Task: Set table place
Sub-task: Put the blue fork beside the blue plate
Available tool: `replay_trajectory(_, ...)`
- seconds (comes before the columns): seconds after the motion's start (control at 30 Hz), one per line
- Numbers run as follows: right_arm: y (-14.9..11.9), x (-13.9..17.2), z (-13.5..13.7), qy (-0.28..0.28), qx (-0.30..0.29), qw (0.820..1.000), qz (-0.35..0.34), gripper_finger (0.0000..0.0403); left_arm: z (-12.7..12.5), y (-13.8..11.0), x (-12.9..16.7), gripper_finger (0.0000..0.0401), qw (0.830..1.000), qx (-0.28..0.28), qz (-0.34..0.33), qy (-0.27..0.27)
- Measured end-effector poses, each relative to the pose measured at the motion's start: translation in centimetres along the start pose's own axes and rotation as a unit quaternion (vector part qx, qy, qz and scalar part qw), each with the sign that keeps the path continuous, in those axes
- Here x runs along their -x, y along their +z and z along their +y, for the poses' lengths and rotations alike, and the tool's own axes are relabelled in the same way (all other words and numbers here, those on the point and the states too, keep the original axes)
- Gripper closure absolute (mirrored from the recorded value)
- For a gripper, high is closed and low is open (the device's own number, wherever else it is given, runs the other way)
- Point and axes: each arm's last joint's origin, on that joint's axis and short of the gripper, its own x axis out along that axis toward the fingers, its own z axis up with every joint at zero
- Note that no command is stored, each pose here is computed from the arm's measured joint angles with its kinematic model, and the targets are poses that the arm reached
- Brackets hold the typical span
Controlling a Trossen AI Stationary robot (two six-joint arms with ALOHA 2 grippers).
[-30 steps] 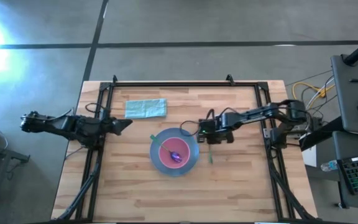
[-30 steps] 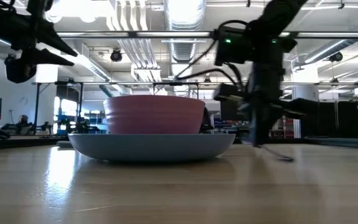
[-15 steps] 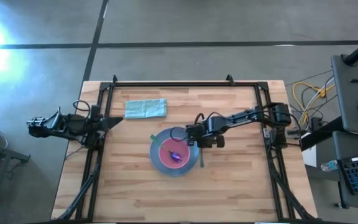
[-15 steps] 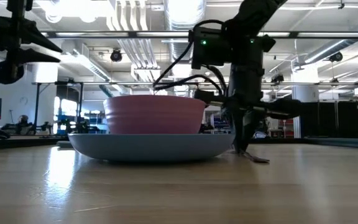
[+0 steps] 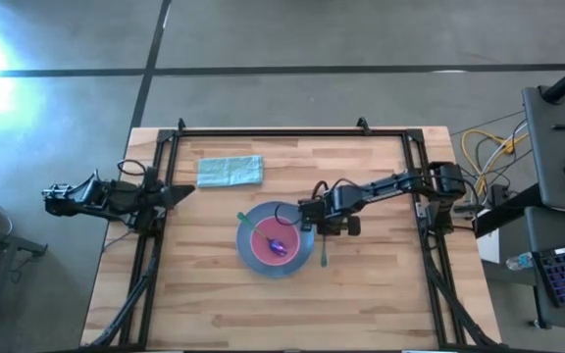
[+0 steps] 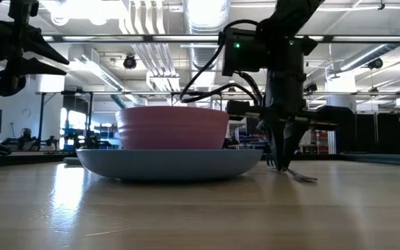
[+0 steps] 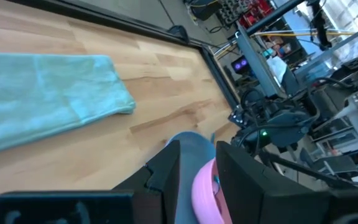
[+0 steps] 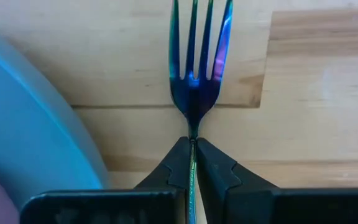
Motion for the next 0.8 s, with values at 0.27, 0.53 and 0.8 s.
replay_trajectory(0.27, 0.0, 0.0, -0.1, -0.002, 0.026, 1.000, -0.004, 0.0375, 0.0, 0.2, 0.2, 0.0312, 1.000, 0.009, -0.013, -0.002)
replay_trajectory(0.53, 0.0, 0.0, 0.0, 0.000, 0.027, 1.000, -0.001, 0.0319, -0.1, 0.4, 0.2, 0.0312, 1.000, 0.011, -0.025, 0.000)
replay_trajectory(0.8, -0.4, 2.6, 1.2, 0.043, 0.060, 0.997, 0.000, 0.0291, -0.1, 0.4, 0.2, 0.0312, 1.000, 0.012, -0.028, 0.001)
